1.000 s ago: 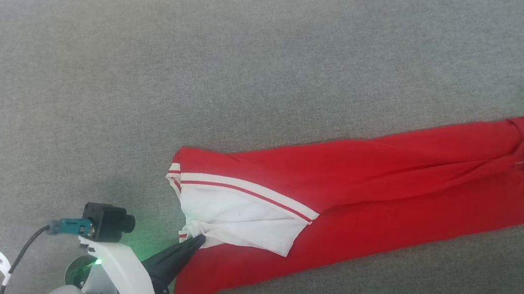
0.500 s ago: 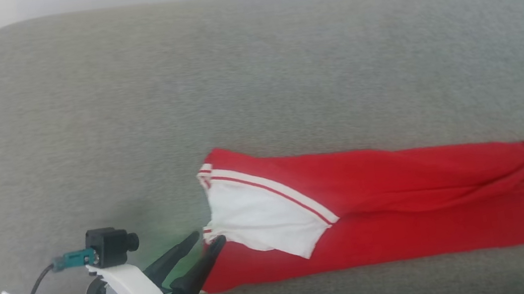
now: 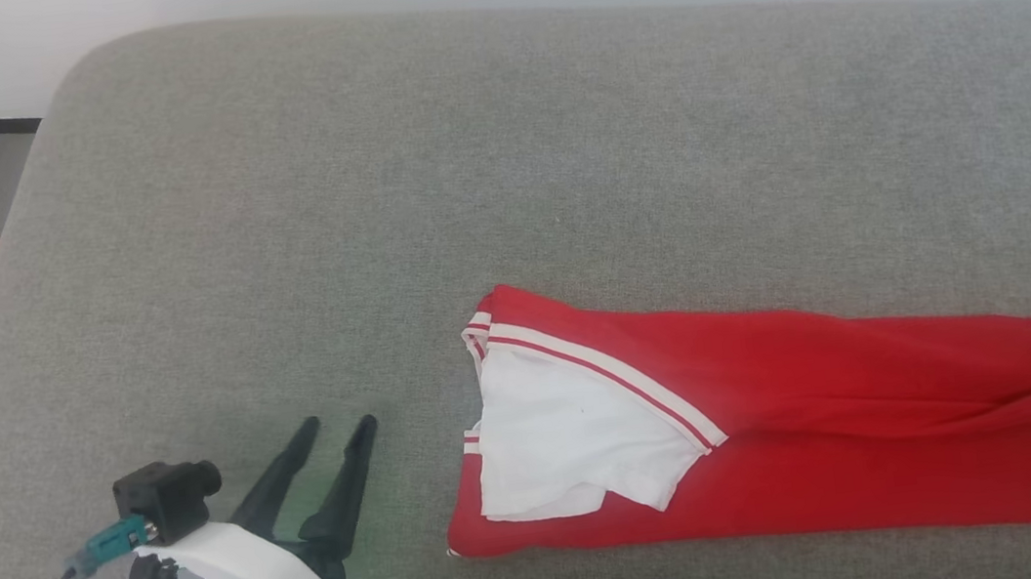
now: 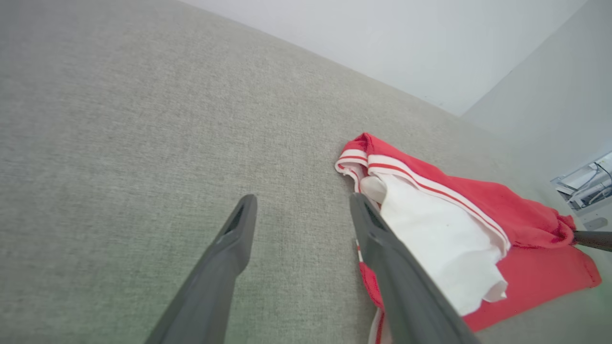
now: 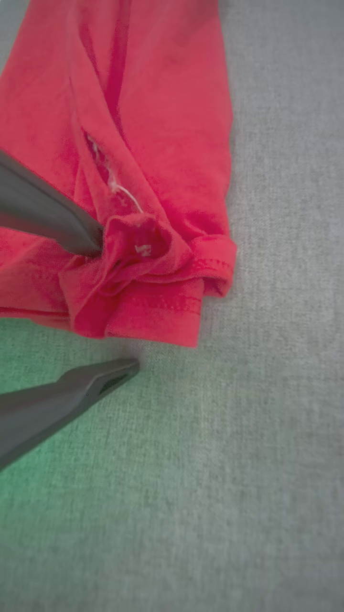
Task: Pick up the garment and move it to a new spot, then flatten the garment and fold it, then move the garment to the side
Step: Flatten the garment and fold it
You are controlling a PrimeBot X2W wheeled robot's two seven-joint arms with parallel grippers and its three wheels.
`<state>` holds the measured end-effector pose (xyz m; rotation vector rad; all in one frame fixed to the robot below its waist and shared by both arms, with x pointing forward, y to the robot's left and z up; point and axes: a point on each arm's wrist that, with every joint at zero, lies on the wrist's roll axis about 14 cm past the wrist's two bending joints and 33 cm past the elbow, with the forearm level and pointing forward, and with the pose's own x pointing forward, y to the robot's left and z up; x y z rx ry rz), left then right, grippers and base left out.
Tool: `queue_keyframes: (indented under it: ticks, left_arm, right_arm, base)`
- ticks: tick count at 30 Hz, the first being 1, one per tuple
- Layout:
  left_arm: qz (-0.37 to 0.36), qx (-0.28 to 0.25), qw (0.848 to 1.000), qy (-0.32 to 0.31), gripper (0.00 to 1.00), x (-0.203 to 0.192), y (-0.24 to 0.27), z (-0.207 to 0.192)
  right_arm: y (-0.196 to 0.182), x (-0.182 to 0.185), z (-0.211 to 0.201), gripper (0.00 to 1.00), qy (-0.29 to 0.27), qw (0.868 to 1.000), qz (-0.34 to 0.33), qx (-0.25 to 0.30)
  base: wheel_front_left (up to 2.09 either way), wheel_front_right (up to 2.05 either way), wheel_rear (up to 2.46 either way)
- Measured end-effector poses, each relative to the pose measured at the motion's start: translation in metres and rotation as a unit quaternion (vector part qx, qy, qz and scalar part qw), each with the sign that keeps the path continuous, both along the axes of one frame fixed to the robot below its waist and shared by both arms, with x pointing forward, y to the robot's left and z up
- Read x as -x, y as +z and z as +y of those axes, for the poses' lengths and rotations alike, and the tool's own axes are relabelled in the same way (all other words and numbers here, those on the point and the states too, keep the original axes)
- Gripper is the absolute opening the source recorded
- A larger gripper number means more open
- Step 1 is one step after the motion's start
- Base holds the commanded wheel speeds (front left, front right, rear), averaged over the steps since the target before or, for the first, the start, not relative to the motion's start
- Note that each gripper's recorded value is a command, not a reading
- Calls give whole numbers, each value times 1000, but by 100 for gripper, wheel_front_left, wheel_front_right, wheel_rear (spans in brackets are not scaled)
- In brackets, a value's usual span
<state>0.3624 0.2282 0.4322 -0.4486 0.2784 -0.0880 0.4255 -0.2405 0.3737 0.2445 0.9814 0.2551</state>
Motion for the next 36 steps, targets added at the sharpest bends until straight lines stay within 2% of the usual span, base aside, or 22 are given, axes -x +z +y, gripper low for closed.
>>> queue_keyframes:
  ticks: [5,12,19,20,21,22,26,31,33,36]
  left_arm:
    - [-31,-55,997,37,100,-2,7,18]
    - [-89,-149,983,61,100,-8,32,28]
    - [-95,-193,973,87,100,-7,33,33]
    - [-94,-198,972,90,100,-7,33,34]
    - [-95,-198,971,95,100,-8,34,35]
    - [-95,-201,970,96,100,-9,34,35]
    - [-98,-207,969,89,100,-12,34,32]
    - [-104,-206,970,72,100,-20,34,24]
    - [-110,-202,971,66,100,-23,36,18]
    - [-113,-201,972,51,100,-27,35,10]
  right_arm:
    - [-4,1,7,100,6,1000,14,-1]
    - [-7,3,12,100,12,999,34,4]
    - [-12,3,18,100,20,999,44,9]
    - [-12,2,19,48,21,999,45,10]
    - [-12,2,19,16,19,999,45,9]
    - [-13,2,19,0,17,999,44,8]
    - [-12,1,23,0,7,999,34,-5]
    - [-3,-4,0,0,-41,999,1,-11]
    - [5,-8,-18,0,-68,997,-18,-3]
    - [20,-8,-73,0,-130,990,-44,33]
  base:
    - [0,0,0]
    - [0,0,0]
    - [0,0,0]
    - [0,0,0]
    - [0,0,0]
    - [0,0,0]
    - [0,0,0]
    - [0,0,0]
    - [0,0,0]
    - [0,0,0]
